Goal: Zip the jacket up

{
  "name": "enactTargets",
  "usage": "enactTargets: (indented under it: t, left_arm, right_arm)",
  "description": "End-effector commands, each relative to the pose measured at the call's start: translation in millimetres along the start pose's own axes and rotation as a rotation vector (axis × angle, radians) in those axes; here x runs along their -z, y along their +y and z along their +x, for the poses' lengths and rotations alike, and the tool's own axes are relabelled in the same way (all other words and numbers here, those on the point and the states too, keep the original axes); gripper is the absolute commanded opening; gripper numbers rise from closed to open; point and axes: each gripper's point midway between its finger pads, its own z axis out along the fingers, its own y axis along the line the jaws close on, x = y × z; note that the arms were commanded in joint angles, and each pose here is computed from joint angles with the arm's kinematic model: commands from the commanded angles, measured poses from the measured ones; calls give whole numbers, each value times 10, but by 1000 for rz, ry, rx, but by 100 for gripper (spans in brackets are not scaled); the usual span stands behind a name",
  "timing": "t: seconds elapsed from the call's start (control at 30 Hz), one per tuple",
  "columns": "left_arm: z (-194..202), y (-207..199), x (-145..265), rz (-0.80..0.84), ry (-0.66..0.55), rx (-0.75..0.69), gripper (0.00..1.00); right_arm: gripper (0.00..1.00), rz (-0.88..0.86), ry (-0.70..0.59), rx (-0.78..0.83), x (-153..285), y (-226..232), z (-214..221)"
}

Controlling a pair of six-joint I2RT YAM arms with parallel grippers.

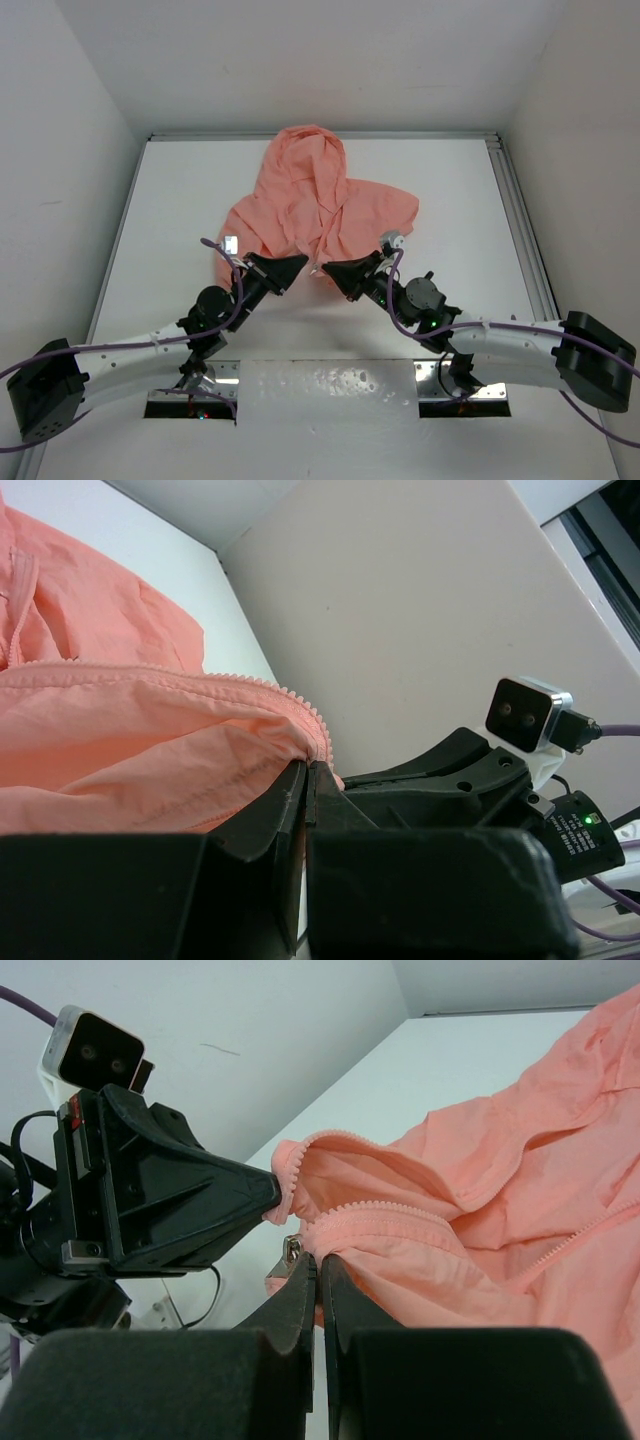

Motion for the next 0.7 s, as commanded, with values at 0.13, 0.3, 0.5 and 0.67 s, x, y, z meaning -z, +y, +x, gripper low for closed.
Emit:
enactTargets:
  t: [0.13,0.3,0.5,0.67]
  left_arm:
    - [-13,-103,-3,40,-8,-3,0]
    - [-3,-93,-2,37,-6,-5,0]
    - [6,-97,-4,40,-2,-3,0]
    - [18,-115,1,49,4,-4,0]
  right_arm:
    - [0,-34,-89,-4,-49,149,-301]
    - [0,-35,-89,2,-57,158,-310]
    - [0,-29,-84,5,-66,148,-299]
    - [0,-29,-83,11,-78,150,-301]
